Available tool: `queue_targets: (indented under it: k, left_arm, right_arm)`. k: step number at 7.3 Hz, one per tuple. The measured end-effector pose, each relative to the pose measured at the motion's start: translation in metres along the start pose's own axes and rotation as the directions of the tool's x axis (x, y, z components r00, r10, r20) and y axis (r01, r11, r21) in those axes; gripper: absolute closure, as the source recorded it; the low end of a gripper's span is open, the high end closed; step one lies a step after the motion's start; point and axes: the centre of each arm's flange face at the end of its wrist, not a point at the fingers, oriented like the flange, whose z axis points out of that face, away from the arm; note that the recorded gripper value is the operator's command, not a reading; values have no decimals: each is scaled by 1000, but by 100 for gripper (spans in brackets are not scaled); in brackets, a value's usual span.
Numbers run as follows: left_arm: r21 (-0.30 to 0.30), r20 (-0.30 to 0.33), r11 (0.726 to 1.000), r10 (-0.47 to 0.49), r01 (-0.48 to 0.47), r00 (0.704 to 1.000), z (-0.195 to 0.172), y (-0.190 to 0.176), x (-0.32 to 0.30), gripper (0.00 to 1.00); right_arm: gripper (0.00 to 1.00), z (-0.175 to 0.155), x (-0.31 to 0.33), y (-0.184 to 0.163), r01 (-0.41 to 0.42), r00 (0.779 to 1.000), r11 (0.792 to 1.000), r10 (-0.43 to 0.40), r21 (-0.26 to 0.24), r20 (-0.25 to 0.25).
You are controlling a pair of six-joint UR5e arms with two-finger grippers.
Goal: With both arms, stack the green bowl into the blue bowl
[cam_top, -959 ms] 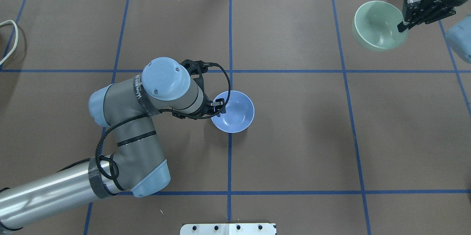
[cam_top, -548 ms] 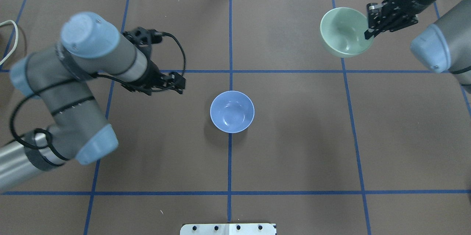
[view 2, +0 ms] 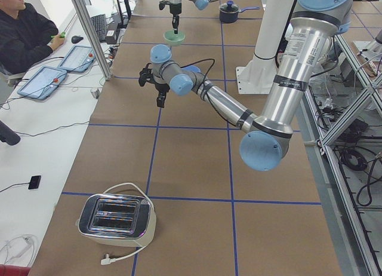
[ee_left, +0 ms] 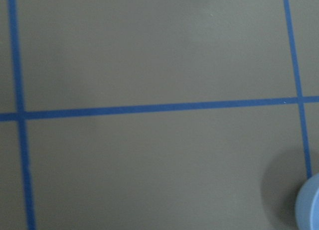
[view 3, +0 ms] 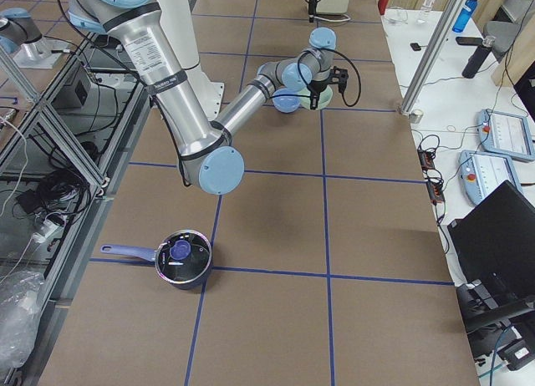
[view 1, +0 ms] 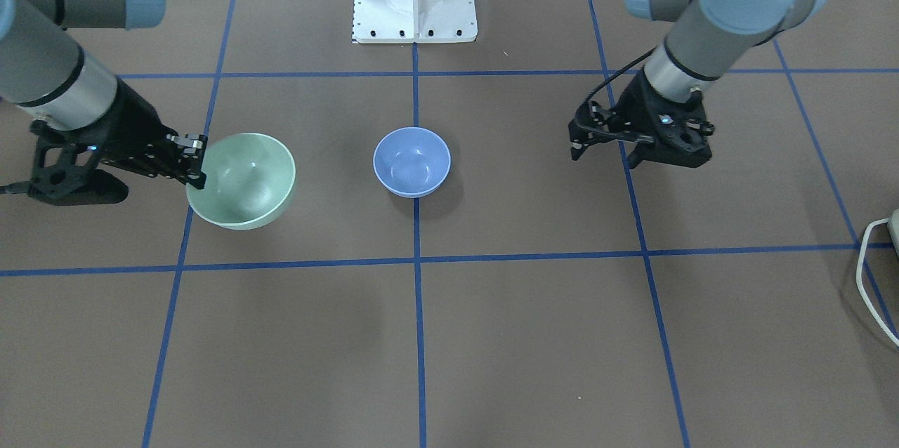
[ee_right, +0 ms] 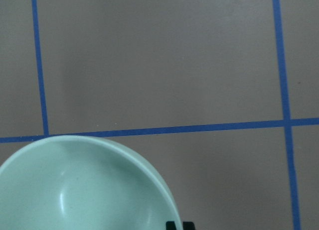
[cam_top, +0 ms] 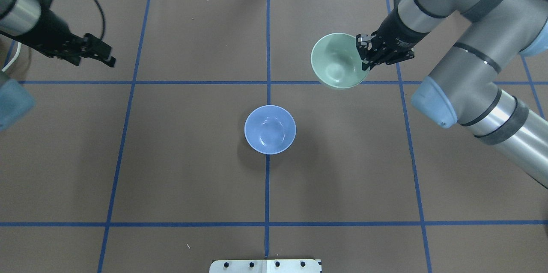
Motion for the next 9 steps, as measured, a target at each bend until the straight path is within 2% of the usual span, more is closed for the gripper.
queue_targets:
  k: [5,9]
  left_arm:
    - [77,-3,996,37,-36,999,-92,22,-137,2]
    - [101,13,994,46,-47,999,-110,32,-164,2]
  right_arm:
    - [100,53,-62,41,0,1000,1000,0,1,-28]
    - [100,95,-84,79,21,998,999,-23,-41,-54]
